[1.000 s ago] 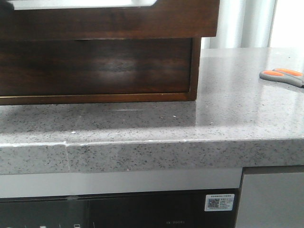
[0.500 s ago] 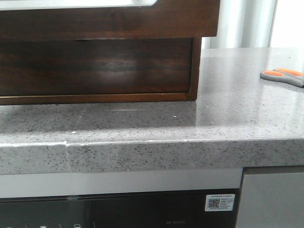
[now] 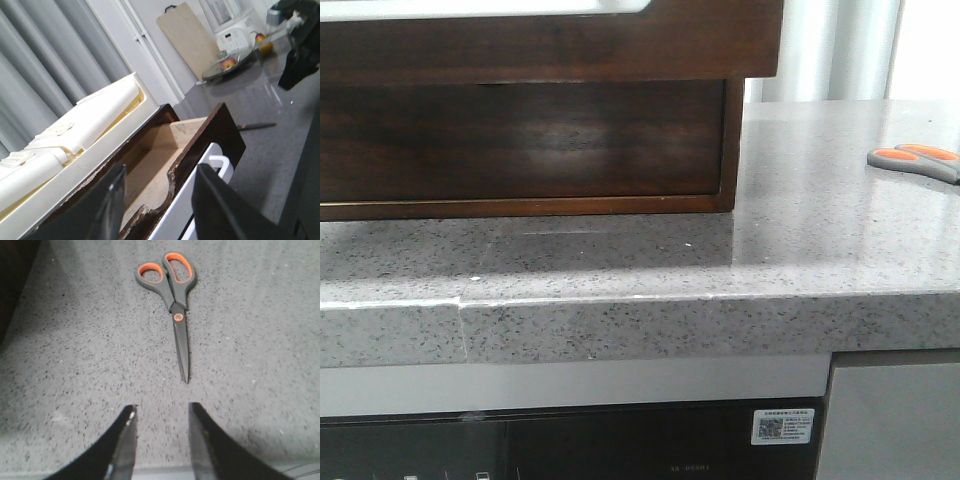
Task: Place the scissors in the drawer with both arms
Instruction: 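Lower the right gripper over the grey-and-orange scissors, then close the right gripper on the scissors blades and lift them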
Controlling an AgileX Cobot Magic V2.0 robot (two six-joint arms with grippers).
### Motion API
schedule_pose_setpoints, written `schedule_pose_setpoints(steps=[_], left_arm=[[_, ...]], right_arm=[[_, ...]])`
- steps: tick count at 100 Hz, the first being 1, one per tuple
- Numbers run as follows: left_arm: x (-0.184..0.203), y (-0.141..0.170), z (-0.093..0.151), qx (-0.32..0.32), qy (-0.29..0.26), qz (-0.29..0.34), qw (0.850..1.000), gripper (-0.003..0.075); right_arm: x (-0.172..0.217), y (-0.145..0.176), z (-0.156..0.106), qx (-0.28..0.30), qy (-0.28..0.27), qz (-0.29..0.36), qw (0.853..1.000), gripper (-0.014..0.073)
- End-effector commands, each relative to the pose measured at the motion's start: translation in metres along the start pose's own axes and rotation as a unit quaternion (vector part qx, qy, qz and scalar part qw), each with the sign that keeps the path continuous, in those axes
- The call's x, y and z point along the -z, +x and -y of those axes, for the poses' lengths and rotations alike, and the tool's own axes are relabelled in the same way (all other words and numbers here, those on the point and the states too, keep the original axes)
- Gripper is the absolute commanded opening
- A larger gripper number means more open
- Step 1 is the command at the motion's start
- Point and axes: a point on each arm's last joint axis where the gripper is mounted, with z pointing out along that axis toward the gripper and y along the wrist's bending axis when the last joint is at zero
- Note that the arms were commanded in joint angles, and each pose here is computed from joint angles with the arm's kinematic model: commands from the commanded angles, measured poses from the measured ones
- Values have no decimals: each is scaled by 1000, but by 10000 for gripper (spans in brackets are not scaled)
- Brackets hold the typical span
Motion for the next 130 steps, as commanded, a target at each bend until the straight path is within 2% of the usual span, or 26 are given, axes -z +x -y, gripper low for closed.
schedule_pose_setpoints(steps=[1, 11, 21, 42, 55, 77, 100, 114, 130], left_arm=[[4, -15, -9, 45, -30, 51, 997, 158], [4, -16, -8, 94, -24, 57, 994, 84], [3, -16, -8, 139, -18, 57, 988, 45], [3, -15, -11, 177, -37, 58, 982, 43], [3, -10, -11, 179, -47, 27, 982, 43], [3, 1, -15, 198, -95, -30, 975, 43], [5, 13, -16, 231, -134, -93, 959, 43], [6, 14, -19, 232, -155, -102, 955, 43], [6, 15, -18, 234, -155, -103, 954, 43]], right_arm=[[-10, -28, 1, 8, 3, 17, 1000, 244], [-27, -51, 0, 15, 1, -18, 1000, 245], [-45, -73, 0, 25, -3, -58, 998, 245], [-80, -116, -1, 38, -12, -126, 991, 245], [-99, -134, -1, 41, -17, -159, 986, 245], [-126, -145, 0, 42, -20, -191, 980, 245], [-154, -143, 1, 44, -23, -232, 971, 245], [-168, -142, 3, 46, -21, -248, 968, 245], [-183, -142, 5, 52, -15, -262, 964, 245]])
